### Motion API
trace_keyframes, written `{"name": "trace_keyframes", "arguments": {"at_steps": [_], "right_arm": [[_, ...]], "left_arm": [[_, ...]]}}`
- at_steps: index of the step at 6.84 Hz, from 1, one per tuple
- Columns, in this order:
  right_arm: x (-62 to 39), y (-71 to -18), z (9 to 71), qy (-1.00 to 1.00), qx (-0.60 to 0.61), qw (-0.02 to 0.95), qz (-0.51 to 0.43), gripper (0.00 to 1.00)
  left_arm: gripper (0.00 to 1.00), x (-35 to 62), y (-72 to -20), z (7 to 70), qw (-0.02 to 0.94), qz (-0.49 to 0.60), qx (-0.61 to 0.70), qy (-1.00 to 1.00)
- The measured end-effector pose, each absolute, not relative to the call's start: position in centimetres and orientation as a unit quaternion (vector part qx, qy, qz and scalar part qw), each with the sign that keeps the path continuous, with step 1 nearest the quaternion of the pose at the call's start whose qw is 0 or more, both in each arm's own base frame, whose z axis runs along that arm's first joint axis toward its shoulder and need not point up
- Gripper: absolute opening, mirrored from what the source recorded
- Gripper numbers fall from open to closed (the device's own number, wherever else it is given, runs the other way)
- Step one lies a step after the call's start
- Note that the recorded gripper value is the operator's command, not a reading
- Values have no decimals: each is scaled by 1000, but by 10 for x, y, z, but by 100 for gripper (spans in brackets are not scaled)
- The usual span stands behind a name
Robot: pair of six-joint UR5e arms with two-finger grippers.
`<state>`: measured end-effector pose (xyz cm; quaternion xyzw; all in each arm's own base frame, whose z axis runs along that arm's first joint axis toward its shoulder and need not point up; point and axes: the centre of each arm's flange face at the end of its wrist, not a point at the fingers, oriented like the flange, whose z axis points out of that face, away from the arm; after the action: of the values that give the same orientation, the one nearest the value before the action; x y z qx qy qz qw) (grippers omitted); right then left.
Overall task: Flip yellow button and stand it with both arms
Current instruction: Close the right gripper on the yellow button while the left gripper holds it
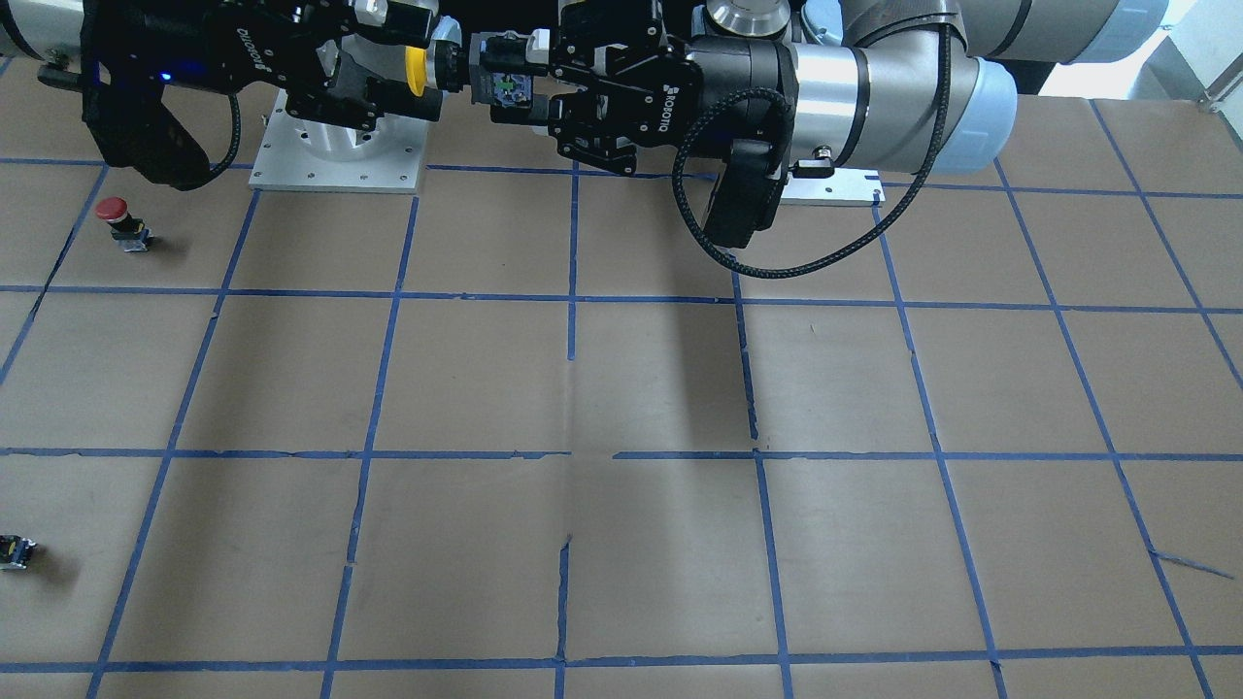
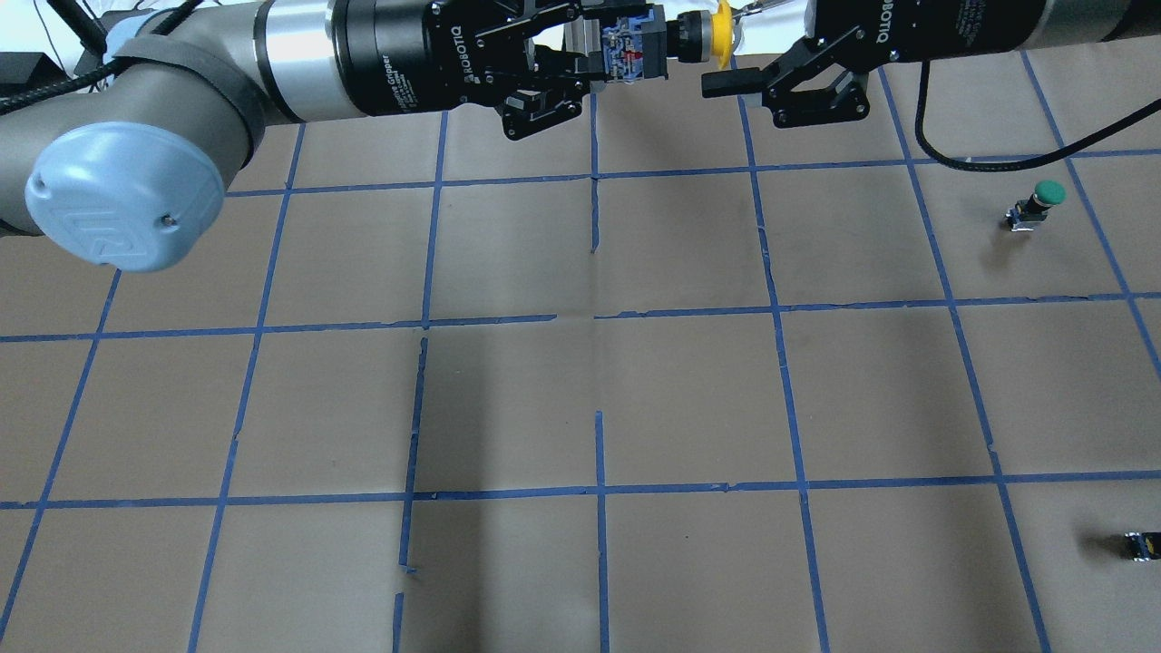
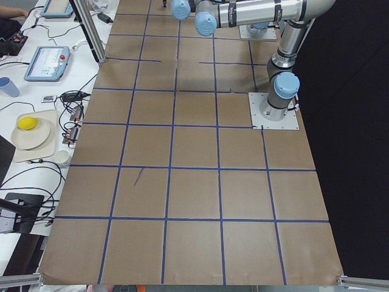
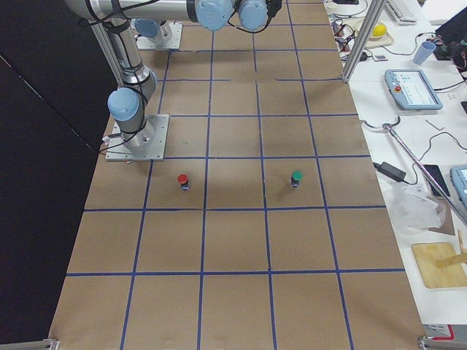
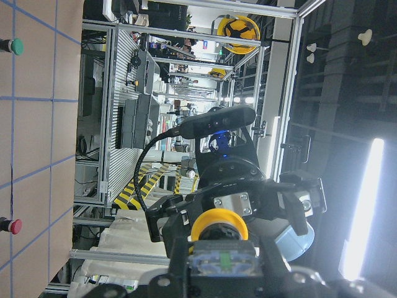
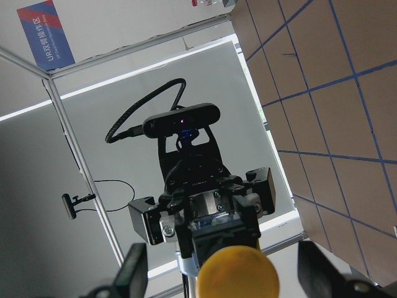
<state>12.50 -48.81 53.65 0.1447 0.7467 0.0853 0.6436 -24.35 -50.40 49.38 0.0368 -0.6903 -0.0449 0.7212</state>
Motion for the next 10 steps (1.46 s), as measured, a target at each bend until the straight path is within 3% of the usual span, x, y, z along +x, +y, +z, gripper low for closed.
{"name": "trace_keyframes", "arguments": {"at_steps": [2,4,7,8,9,10], "right_arm": [[124,-491,532,746,147,643,88,81],[123,-491,533,747,147,643,87,56],[125,-486,534,756,138,633,95,45],[126,-485,533,757,136,632,96,38],[126,-485,533,758,136,630,97,36],[125,-484,533,759,134,629,98,36]], "left_arm": [[1,-244,-504,493,721,-45,37,-690],[1,-244,-504,493,721,-45,37,-690],[1,-244,-505,493,723,-45,38,-688],[29,-244,-506,493,726,-45,39,-685],[85,-244,-506,492,726,-46,40,-684],[87,-244,-506,492,725,-54,47,-685]]}}
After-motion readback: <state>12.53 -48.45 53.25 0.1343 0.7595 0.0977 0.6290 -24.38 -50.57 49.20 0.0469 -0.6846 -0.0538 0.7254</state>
